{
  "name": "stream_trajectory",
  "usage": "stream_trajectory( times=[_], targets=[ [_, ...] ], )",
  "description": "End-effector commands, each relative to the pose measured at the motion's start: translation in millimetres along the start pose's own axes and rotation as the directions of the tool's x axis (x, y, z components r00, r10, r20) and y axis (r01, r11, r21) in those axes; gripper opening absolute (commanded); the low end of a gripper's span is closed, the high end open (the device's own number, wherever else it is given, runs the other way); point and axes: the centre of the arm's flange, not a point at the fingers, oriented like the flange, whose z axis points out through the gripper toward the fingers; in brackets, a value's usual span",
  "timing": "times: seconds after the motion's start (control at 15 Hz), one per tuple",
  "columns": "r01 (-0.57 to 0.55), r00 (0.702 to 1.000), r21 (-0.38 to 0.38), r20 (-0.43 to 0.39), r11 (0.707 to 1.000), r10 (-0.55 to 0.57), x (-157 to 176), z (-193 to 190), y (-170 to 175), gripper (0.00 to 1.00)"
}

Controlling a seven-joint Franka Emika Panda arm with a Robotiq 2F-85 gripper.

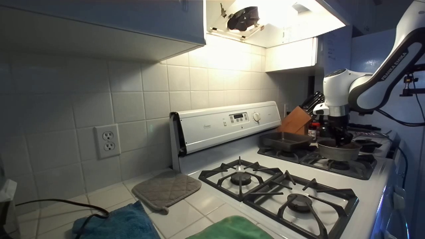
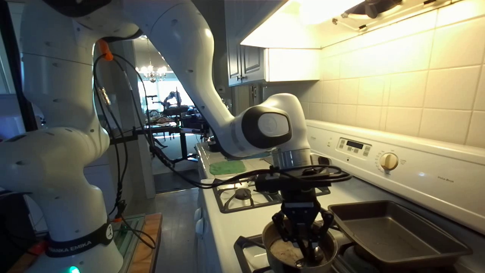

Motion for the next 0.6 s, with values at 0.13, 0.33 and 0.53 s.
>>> stream_trajectory(
  times=[0.13, 0.33, 0.53],
  targets=[
    [0.058, 0.998, -0.027, 0.026, 0.998, -0.057, -20, -10, -6, 0.03],
    [0.119, 0.993, -0.023, 0.017, 0.993, -0.119, -29, -18, -12, 0.03],
    [0.195, 0.981, -0.023, 0.01, 0.98, -0.195, -37, -26, -20, 0.03]
  ],
)
